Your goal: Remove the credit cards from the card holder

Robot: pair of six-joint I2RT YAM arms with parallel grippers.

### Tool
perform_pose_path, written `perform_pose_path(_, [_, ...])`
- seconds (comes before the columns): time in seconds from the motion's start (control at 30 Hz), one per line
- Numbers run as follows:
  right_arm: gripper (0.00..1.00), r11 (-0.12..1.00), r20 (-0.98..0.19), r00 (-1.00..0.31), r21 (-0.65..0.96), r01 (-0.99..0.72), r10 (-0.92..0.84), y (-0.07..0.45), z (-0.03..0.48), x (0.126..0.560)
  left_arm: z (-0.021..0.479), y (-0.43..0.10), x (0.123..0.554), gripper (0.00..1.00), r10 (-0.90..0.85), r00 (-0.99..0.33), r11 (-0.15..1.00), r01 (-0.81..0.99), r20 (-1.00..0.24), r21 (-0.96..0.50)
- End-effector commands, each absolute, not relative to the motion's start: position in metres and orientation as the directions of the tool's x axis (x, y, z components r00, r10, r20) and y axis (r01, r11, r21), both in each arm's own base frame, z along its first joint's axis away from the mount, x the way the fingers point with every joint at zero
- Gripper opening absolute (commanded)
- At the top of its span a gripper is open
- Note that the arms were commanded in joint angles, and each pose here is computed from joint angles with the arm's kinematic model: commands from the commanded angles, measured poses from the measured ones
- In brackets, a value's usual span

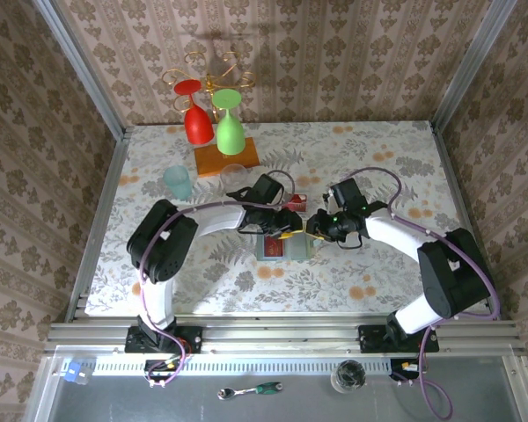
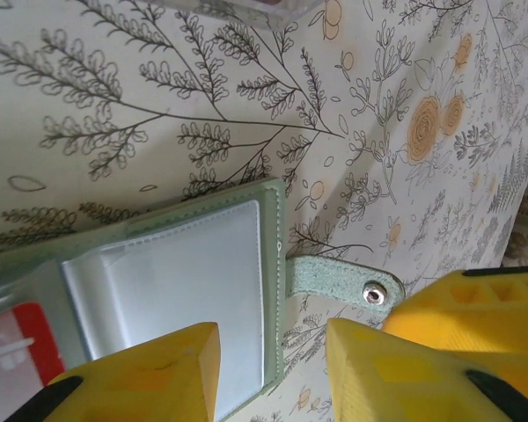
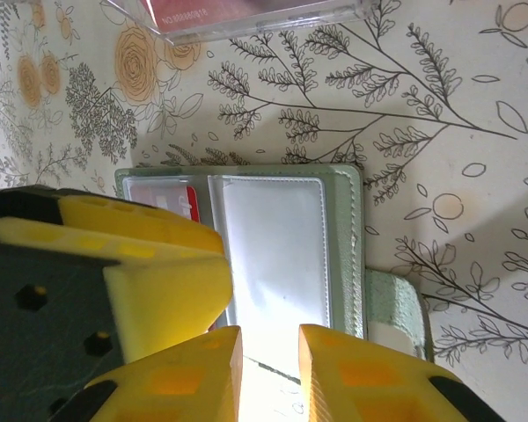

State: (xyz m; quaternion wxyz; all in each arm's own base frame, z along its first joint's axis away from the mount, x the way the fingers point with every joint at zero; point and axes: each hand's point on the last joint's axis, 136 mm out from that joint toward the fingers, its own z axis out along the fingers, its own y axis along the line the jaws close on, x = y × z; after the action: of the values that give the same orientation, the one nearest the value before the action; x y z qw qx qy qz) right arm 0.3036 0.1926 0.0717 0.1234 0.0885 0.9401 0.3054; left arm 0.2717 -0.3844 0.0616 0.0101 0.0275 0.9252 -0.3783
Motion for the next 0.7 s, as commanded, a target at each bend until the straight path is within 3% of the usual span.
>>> perform_pose_path(0.0, [0.24,0.810,-0.192,-0.953,0.581,0.082,0.235,0.185,0.075,0.299,0.066,-0.390,0.269,0.37,0.070,-0.997,0.707,0.073,-0.033,-0.704])
perform_pose_path(0.67, [0.23,0.794,-0.145,-0.970,0.605,0.068,0.194,0.220,0.074,0.305,0.081,-0.352,0.274,0.36,-0.051,-0.991,0.681,0.057,-0.125,-0.730])
